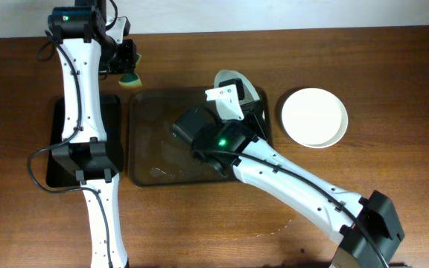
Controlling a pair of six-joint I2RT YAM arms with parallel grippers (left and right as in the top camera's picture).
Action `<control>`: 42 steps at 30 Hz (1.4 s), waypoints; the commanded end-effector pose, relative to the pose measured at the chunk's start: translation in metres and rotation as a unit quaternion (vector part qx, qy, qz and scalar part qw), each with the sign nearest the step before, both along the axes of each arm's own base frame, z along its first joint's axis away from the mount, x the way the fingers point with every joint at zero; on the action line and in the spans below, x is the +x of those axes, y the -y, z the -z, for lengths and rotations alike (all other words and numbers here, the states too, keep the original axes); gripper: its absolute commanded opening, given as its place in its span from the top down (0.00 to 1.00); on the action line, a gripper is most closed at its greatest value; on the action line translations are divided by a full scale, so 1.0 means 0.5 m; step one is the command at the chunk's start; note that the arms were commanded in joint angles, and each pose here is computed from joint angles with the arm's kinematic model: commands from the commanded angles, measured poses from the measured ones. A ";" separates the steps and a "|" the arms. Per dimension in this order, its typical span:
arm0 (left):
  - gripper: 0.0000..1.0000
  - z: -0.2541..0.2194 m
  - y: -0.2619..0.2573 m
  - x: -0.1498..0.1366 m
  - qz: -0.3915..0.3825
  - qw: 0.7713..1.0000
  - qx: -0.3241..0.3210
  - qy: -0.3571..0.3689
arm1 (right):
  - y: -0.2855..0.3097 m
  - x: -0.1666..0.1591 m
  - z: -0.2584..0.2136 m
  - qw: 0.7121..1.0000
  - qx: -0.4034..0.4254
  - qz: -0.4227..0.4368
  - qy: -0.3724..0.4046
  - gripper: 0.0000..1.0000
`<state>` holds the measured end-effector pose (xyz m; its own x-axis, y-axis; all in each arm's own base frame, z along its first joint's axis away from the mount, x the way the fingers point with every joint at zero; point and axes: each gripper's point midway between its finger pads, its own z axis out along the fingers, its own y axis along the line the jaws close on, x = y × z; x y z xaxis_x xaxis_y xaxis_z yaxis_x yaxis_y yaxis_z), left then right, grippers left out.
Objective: Clean dirty plates on tray and stack at the side
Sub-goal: 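Lift the last plate with the right gripper and stack it on the pile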
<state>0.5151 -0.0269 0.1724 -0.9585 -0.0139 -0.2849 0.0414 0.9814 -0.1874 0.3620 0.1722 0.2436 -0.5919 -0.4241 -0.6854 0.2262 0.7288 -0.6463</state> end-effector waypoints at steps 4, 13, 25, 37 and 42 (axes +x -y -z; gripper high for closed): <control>1.00 -0.008 -0.005 0.003 -0.007 1.000 0.004 0.007 | 0.018 -0.002 -0.014 0.999 0.030 0.025 0.032 0.96; 1.00 -0.008 -0.005 0.003 -0.007 1.000 0.004 0.007 | 0.238 0.002 0.062 0.896 0.392 0.149 -0.146 0.95; 1.00 -0.079 -0.054 -0.004 -0.044 0.997 0.040 0.046 | 0.532 0.027 0.314 0.816 0.412 0.356 -0.196 0.94; 1.00 -0.220 -0.122 -0.063 -0.094 0.984 0.107 0.102 | 0.425 0.077 0.291 0.813 0.466 0.242 -0.252 0.46; 1.00 -0.064 -0.190 -0.107 -0.120 0.983 0.134 -0.044 | 0.313 0.112 0.193 0.849 0.453 0.140 -0.232 0.27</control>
<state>0.4786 0.0359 0.2451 -0.9230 -0.1057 -0.3699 -0.1216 0.9924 0.0199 0.4086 -0.0128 0.1224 -0.8634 0.4382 -0.2502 0.4392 0.8967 0.0548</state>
